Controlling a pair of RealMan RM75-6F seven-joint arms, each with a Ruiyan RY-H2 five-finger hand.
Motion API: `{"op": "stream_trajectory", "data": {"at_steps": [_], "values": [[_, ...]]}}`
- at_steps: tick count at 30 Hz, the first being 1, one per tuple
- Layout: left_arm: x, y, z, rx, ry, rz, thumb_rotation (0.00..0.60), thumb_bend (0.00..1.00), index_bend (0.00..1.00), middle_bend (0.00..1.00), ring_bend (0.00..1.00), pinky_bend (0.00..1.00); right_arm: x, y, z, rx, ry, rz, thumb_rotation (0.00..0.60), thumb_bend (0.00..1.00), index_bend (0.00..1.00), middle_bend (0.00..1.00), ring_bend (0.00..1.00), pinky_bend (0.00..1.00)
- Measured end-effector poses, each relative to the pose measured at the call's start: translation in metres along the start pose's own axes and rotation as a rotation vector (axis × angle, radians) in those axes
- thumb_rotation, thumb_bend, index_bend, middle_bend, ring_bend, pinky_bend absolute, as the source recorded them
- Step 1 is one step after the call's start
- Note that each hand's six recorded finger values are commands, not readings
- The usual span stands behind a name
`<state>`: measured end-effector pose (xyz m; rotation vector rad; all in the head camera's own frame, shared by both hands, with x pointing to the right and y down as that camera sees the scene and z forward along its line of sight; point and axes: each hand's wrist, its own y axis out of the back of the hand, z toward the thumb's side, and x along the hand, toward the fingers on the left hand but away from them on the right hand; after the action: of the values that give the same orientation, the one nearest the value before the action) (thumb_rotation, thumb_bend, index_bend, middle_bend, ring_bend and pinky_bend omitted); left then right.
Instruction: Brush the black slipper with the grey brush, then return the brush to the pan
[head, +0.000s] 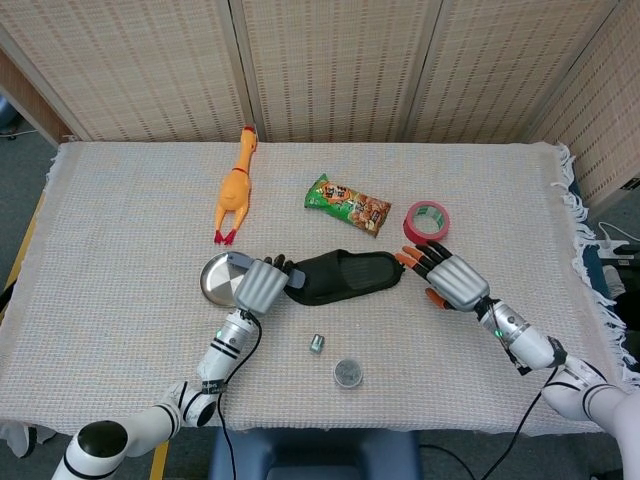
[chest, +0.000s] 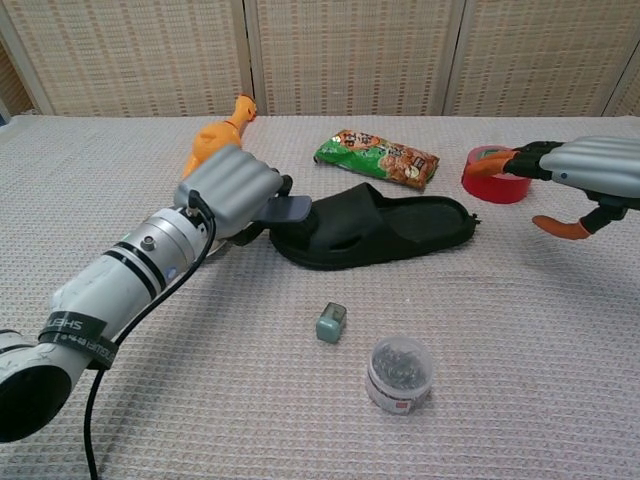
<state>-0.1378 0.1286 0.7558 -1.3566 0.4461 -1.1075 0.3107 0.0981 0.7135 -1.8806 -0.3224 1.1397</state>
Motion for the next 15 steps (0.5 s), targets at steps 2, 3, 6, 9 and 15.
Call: {"op": "stream_trajectory", "data": {"at_steps": [2, 3, 6, 9, 15], "values": [[-0.002, 0.005, 0.0, -0.008, 0.0, 0.012, 0.6, 0.44, 0.67, 0.78, 0.6, 0.91, 0.002, 0.0, -0.001, 0.002, -0.001, -0.002, 0.6, 0.46, 0.0, 0.0, 0.0, 0.0], [-0.004, 0.007, -0.001, -0.013, 0.001, 0.018, 0.6, 0.44, 0.66, 0.78, 0.6, 0.91, 0.003, 0.001, -0.001, 0.0, -0.002, -0.003, 0.6, 0.46, 0.0, 0.0, 0.0, 0.0], [-0.011, 0.015, -0.008, -0.025, 0.013, 0.037, 0.6, 0.44, 0.66, 0.78, 0.6, 0.91, 0.005, 0.004, -0.002, -0.007, -0.005, -0.015, 0.6, 0.46, 0.0, 0.0, 0.0, 0.0], [-0.023, 0.021, -0.029, -0.015, 0.04, 0.046, 0.6, 0.44, 0.66, 0.78, 0.6, 0.91, 0.007, 0.01, -0.001, -0.014, -0.003, -0.036, 0.6, 0.46, 0.0, 0.0, 0.0, 0.0], [-0.059, 0.011, -0.082, 0.088, 0.102, -0.014, 0.6, 0.44, 0.66, 0.78, 0.6, 0.91, 0.01, 0.022, 0.001, -0.038, 0.0, -0.077, 0.6, 0.46, 0.0, 0.0, 0.0, 0.0]]}}
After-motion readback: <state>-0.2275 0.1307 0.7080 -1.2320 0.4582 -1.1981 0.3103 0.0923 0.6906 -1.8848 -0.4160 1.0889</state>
